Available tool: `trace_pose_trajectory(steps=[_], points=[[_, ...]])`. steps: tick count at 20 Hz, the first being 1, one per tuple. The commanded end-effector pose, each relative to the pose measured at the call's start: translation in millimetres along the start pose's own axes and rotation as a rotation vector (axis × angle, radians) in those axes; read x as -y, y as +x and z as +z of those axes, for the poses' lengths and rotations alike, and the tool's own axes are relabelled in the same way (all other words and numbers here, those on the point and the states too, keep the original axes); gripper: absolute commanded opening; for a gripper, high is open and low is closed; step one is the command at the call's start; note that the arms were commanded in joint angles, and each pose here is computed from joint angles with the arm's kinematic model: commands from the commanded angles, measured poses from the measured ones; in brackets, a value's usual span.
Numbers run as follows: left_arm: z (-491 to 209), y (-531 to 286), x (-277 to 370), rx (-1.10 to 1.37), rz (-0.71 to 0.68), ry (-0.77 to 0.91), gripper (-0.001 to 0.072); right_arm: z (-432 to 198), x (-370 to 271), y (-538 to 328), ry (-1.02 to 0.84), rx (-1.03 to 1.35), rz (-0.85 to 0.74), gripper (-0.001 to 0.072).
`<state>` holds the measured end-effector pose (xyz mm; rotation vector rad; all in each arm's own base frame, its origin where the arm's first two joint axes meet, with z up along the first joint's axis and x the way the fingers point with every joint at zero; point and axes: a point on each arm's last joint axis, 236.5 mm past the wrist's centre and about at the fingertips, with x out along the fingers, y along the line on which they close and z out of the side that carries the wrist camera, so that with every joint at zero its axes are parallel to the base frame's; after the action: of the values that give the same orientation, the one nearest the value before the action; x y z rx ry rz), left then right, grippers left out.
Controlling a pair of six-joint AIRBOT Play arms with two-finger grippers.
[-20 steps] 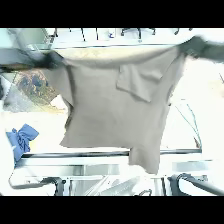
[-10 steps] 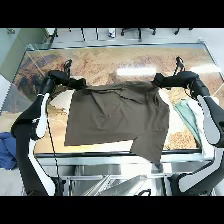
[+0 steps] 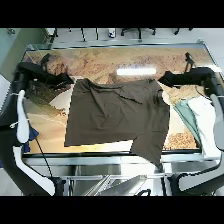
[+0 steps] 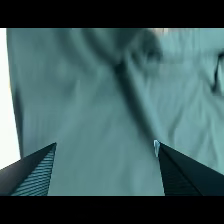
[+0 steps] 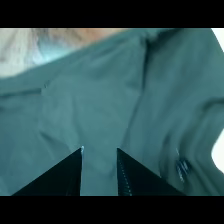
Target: Fold the shirts.
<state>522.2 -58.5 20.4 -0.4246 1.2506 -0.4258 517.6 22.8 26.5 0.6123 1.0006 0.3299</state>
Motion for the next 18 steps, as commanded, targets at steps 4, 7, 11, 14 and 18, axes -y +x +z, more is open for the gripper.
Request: trace_pose_trajectory(steps=[4, 7, 11, 14, 18], points=[[-167.9, -22.2, -33.5, -0.295, -0.016, -0.243, 0.0699, -118.6, 72.9, -84.7, 0.149, -0.153, -0.185, 0.0251], [-248.2, 2.5, -49.9, -0.366, -0.019, -0.341, 0.0700, -169.0, 108.8, -106.4, 0.298, -0.173, -0.227, 0.0416], [-294.3, 18.7, -61.0, -0.413, -0.030, -0.403, 0.0699, -217.7, 120.3, -105.6, 0.389, -0.260, -0.190, 0.0421], [-290.3, 23.2, -69.6, -0.379, 0.000, -0.400, 0.0699, -231.7, 122.2, -96.0, 0.375, -0.279, -0.185, 0.0421], [-281.5, 32.5, -60.9, -0.354, -0.005, -0.374, 0.0698, -234.3, 124.2, -81.4, 0.393, -0.293, -0.167, 0.0436]])
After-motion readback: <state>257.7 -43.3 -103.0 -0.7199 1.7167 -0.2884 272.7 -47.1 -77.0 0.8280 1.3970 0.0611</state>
